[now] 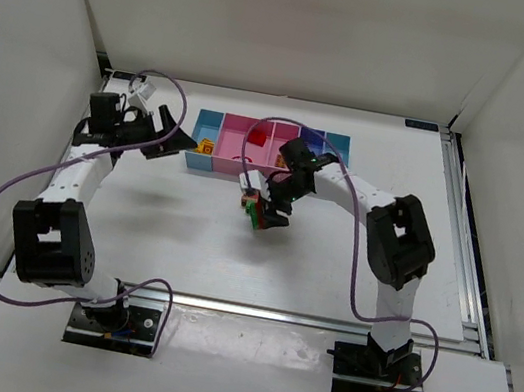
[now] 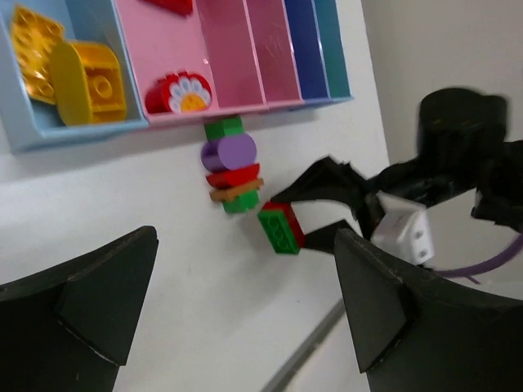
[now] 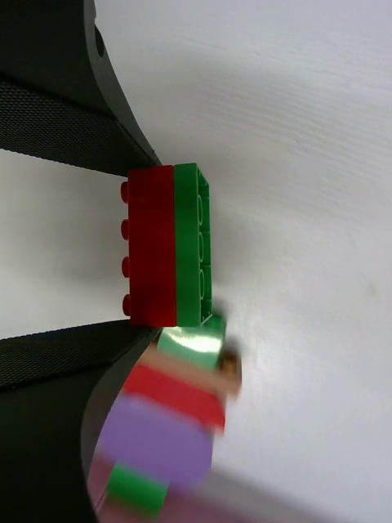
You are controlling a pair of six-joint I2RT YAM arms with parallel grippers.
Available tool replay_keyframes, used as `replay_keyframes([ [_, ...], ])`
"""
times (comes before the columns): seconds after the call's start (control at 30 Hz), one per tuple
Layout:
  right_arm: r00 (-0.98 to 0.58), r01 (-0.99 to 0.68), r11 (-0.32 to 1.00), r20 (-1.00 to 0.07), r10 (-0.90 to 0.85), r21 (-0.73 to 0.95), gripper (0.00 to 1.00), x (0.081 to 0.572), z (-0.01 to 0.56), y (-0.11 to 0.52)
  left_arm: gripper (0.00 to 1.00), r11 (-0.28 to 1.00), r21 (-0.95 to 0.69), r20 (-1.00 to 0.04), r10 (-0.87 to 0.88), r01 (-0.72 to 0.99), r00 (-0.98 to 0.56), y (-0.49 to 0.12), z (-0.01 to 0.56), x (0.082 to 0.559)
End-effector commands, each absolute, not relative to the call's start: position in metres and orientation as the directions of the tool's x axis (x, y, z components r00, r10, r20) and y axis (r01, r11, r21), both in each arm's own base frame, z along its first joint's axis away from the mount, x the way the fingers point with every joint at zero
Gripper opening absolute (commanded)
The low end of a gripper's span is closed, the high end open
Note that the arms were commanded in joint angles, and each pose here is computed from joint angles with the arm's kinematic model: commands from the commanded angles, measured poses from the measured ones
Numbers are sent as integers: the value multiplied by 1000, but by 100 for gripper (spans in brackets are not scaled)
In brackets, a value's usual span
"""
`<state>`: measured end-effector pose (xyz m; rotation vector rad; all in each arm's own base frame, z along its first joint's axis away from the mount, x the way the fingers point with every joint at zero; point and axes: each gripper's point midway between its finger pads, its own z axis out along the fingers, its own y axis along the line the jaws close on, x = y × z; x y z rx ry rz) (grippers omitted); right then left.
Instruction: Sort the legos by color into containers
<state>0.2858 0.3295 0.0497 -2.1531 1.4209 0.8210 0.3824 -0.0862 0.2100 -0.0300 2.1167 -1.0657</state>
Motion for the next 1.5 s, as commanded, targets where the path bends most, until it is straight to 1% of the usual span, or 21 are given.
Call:
replay_keyframes([
  [0.0,299,-950,-252,-767,-568,-184,44,309,126,354,99,568,-738,-622,-365,364,-693,-103,235,361],
  [0.03,294,-954,-225,-773,-563,-199,44,314,135,354,98,539,-768,-589,-384,345,-711,-106,234,356],
  [0.07,255,-966,-182,-785,-565,-183,44,316,141,356,98,515,-772,-596,-381,374,-707,-109,237,351],
  [0.13,258,-966,-133,-792,-554,-222,44,325,162,360,94,483,-801,-558,-390,353,-733,-114,230,340],
  [0.27,179,-980,-19,-821,-542,-200,44,339,188,367,89,443,-829,-515,-370,341,-773,-126,223,328],
  [0.4,66,-988,84,-850,-523,-128,43,343,208,373,87,453,-820,-526,-359,349,-771,-133,224,328],
  [0.47,57,-986,107,-859,-508,-128,43,345,214,376,85,449,-821,-526,-353,354,-774,-136,227,330],
  [0.53,46,-986,116,-863,-504,-120,43,344,215,378,83,447,-823,-521,-348,350,-780,-139,226,333],
  [0.73,67,-989,87,-877,-475,-123,43,333,226,389,80,431,-817,-535,-316,383,-784,-158,231,343],
  [0.87,96,-988,61,-883,-460,-140,43,326,233,397,84,420,-822,-527,-306,385,-793,-162,233,354],
  [0.9,104,-988,51,-885,-454,-143,43,325,235,399,84,406,-821,-530,-278,402,-801,-174,233,350],
  [1.2,167,-982,8,-887,-430,-189,43,318,247,412,85,394,-813,-537,-221,429,-814,-193,230,354],
  [1.4,180,-980,1,-886,-427,-199,43,320,248,416,85,400,-799,-549,-179,449,-817,-203,226,347],
  [1.43,182,-979,0,-887,-425,-202,43,320,249,417,84,401,-797,-551,-180,451,-815,-203,227,347],
  [1.47,182,-979,1,-886,-426,-202,43,321,248,417,81,401,-798,-550,-178,450,-816,-203,226,347],
])
